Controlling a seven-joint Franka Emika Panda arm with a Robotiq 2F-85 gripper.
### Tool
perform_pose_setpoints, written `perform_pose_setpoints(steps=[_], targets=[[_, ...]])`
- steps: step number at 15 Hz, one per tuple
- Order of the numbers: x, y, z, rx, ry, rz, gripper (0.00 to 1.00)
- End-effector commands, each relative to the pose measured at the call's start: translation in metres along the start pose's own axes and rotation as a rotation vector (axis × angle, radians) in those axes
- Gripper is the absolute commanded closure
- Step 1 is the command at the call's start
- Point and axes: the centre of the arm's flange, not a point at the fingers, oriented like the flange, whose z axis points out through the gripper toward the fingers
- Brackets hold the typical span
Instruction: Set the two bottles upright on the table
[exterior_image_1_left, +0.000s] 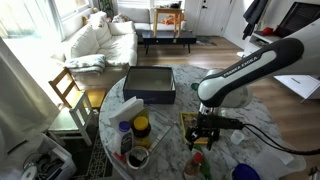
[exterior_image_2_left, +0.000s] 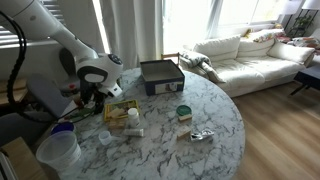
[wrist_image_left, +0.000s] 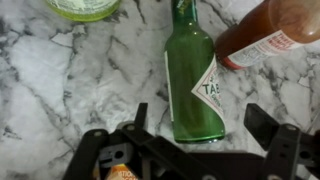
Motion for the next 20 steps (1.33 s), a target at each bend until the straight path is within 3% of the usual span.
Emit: perform_pose_setpoints(steps=[1, 4, 6, 8, 15, 20], targets=[[0.010, -0.001, 0.013, -0.006, -0.023, -0.006, 0.13], [0.012, 0.001, 0.021, -0.012, -0.041, -0.003, 0.35], [0.014, 0.002, 0.024, -0.017, -0.045, -0.001, 0.59], [0.017, 0.006, 0.018, -0.019, -0.033, 0.011, 0.70], [0.032, 0.051, -0.023, -0.063, 0.055, 0.134, 0.70], [0.058, 0.069, -0.042, -0.043, 0.146, 0.180, 0.70]])
